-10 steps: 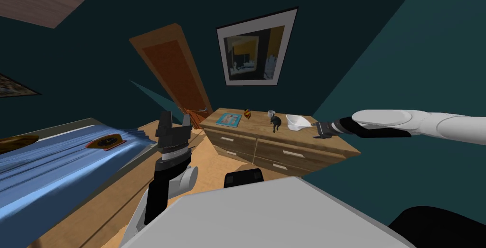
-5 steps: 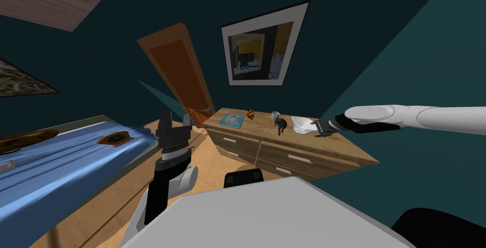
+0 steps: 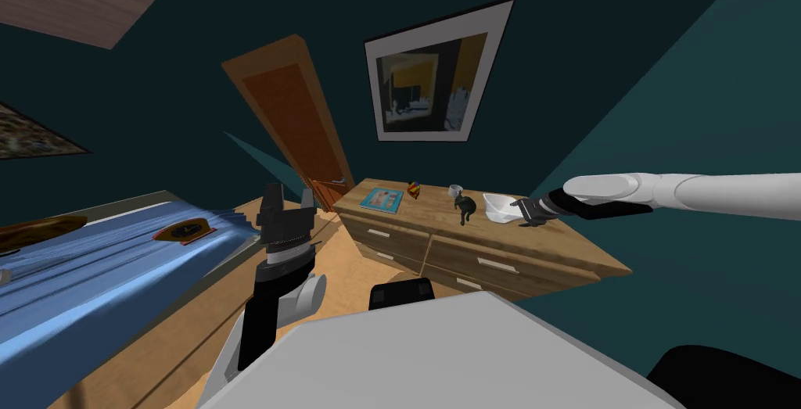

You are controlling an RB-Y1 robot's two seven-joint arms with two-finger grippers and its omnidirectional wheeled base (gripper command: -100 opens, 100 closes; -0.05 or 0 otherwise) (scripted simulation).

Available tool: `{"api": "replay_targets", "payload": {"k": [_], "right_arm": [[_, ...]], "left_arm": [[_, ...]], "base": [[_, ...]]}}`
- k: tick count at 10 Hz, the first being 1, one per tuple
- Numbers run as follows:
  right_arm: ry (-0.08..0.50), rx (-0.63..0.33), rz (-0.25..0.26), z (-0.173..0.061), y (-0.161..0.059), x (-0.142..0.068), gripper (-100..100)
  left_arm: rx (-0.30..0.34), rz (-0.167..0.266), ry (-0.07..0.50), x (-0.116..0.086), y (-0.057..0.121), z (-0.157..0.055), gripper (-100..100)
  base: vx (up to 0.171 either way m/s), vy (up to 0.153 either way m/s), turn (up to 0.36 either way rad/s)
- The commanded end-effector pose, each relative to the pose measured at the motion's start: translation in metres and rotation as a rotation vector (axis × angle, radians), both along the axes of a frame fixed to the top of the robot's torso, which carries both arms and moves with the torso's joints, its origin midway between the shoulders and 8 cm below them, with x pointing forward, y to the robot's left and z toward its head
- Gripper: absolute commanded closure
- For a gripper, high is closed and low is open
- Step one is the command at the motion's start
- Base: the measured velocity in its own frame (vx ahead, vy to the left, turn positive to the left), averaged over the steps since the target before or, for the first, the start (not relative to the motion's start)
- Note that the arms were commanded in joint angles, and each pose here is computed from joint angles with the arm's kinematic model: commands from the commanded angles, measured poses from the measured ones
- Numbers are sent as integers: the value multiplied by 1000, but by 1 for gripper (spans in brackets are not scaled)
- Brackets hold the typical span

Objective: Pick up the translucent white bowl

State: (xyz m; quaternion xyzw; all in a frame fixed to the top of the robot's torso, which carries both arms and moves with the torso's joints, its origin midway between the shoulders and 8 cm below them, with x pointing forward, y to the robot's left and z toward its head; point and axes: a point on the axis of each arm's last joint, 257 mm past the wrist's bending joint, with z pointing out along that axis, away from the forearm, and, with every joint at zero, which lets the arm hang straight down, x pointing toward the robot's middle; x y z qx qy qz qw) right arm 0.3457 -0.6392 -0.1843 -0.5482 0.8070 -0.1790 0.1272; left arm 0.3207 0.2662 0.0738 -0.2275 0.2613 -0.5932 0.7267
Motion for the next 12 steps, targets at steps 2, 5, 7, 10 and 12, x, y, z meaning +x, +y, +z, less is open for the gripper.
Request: {"api": "replay_targets", "payload": {"k": [2,5,7,10,12], "right_arm": [[2,0,38,-7,10,-4,-100],[2,0,63,-12,16,-6,-100],[2,0,63,-12,16,-6,-100],[2,0,63,-12,16,-6,-100],[1,0,76,-14,20,-7,-100]], "left_arm": [[0,0,0,0,0,0,0],[0,0,0,0,0,0,0],[0,0,0,0,0,0,0],[0,0,0,0,0,0,0],[0,0,0,0,0,0,0]], "base": [[105,25,-167],[29,38,-109],[-3,-5,13],[1,1,-4],[8,9,-28]]}}
